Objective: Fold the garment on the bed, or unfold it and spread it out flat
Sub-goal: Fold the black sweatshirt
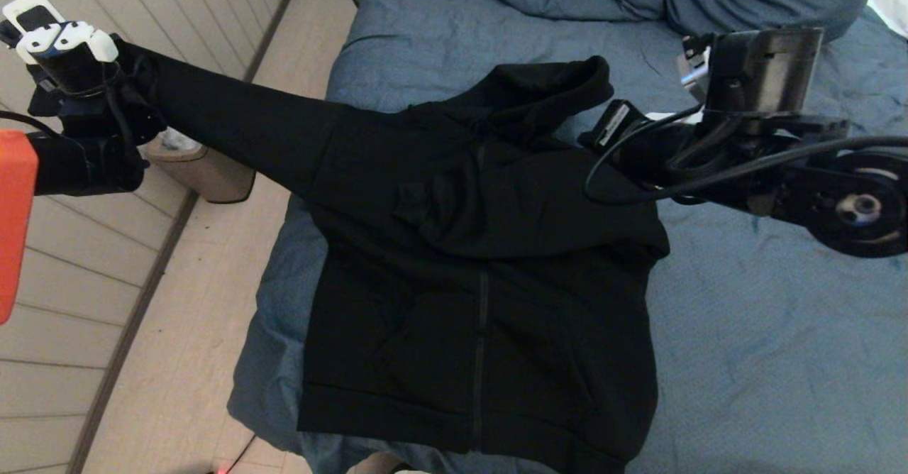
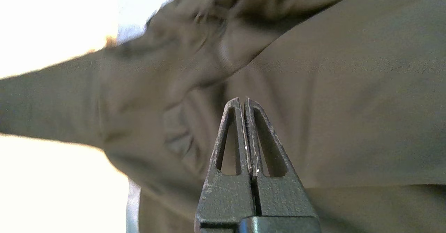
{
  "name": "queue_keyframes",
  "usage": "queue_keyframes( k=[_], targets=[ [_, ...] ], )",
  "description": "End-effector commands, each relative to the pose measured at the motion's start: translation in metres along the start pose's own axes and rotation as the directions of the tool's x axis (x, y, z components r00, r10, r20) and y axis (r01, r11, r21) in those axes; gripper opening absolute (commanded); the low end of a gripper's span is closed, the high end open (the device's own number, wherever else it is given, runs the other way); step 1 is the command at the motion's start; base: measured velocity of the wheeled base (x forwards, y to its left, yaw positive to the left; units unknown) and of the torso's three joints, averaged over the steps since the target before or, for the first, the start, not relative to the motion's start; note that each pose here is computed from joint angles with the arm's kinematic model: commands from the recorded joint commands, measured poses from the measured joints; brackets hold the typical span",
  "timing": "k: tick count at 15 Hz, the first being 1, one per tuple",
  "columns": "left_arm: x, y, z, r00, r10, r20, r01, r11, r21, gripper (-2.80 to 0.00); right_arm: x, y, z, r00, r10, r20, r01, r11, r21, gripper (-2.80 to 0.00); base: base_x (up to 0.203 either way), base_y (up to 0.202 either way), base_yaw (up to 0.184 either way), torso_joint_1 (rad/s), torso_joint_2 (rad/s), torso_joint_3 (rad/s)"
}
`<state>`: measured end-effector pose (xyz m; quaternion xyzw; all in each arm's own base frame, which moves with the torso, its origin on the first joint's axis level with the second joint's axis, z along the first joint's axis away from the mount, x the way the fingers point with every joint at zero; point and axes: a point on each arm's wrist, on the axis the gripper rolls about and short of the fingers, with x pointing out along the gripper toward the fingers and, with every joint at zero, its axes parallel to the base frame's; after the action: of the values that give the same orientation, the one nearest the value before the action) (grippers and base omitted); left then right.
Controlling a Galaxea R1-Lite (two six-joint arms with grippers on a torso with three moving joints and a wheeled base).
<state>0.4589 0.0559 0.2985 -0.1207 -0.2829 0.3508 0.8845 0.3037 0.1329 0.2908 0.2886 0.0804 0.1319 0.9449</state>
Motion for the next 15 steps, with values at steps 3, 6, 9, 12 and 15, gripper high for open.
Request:
queue_keyframes(
  k=[3, 6, 9, 12, 15],
  targets=[
    [-0.005, 0.000, -0.030, 0.999, 0.034, -0.020, -0.033, 0.999, 0.021, -2.80, 0.028, 0.017, -0.034, 0.996, 0.037, -0.084, -0.038, 0.999, -0.009, -2.80, 0.000, 0.000, 0.000, 0.000, 0.00, 0.000],
    [-0.024, -0.018, -0.035, 0.999, -0.009, -0.041, 0.009, 1.000, 0.006, -2.80, 0.033, 0.020, -0.040, 0.994, 0.043, -0.098, -0.045, 0.999, -0.011, -2.80, 0.000, 0.000, 0.000, 0.000, 0.00, 0.000],
    [-0.062, -0.046, -0.041, 0.995, -0.092, -0.031, 0.092, 0.996, 0.015, -2.80, 0.033, 0.028, -0.045, 0.992, 0.062, -0.108, -0.063, 0.998, -0.011, -2.80, 0.000, 0.000, 0.000, 0.000, 0.00, 0.000],
    [-0.107, -0.080, -0.034, 0.986, -0.165, -0.020, 0.165, 0.986, -0.001, -2.80, 0.033, 0.024, -0.049, 0.991, 0.050, -0.121, -0.052, 0.999, -0.012, -2.80, 0.000, 0.000, 0.000, 0.000, 0.00, 0.000],
    [-0.134, -0.102, 0.003, 0.979, -0.198, 0.048, 0.199, 0.980, -0.024, -2.80, 0.032, 0.017, -0.051, 0.991, 0.029, -0.132, -0.032, 0.999, -0.018, -2.80, 0.000, 0.000, 0.000, 0.000, 0.00, 0.000]
  ],
)
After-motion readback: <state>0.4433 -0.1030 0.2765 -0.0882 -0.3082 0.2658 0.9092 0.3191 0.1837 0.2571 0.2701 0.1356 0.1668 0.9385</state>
